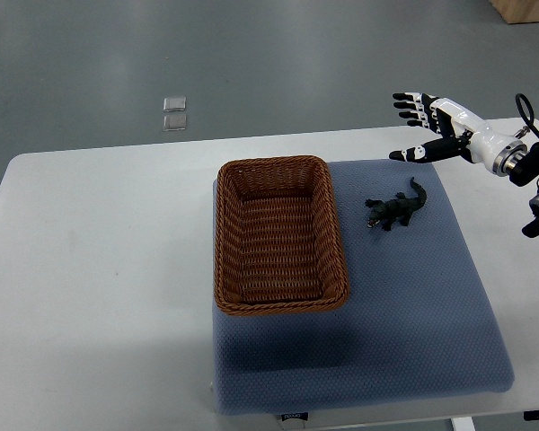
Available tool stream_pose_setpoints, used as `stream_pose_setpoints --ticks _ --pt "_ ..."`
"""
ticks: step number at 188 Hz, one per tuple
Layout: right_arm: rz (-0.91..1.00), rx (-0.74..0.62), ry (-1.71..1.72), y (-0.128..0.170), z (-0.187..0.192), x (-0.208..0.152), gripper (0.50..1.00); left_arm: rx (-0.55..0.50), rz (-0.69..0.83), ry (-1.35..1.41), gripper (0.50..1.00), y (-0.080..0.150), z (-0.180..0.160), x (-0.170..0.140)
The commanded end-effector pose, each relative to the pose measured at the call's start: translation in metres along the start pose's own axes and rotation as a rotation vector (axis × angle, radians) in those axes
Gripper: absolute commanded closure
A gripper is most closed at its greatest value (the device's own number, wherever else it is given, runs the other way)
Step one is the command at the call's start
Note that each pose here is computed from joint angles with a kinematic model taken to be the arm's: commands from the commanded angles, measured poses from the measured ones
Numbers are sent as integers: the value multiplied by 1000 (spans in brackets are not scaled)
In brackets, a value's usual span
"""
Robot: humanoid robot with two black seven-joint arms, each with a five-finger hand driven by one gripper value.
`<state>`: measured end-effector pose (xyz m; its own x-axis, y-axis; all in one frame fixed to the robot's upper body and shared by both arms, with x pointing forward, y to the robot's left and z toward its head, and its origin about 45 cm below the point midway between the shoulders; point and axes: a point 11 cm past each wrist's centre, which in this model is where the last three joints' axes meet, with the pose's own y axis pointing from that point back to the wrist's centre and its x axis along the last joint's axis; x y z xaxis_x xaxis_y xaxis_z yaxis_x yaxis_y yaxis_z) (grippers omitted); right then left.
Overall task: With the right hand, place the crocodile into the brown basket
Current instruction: 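Move the right hand down over the brown toy crocodile, then close the right hand's fingers around the crocodile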
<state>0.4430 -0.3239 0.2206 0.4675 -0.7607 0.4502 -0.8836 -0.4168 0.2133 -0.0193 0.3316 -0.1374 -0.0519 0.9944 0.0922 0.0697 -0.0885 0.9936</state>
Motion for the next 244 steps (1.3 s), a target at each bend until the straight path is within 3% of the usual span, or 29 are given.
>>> stream_pose_setpoints --ticks 1,87,244 --pt "-55 -39 118 2 1 -1 570 -1 0 0 500 0 0 0" --pt "-195 -160 517 13 22 -6 572 -1 0 -1 500 0 0 0" --pt "-233 -145 703 7 42 -49 630 -1 0 0 500 0 0 0"
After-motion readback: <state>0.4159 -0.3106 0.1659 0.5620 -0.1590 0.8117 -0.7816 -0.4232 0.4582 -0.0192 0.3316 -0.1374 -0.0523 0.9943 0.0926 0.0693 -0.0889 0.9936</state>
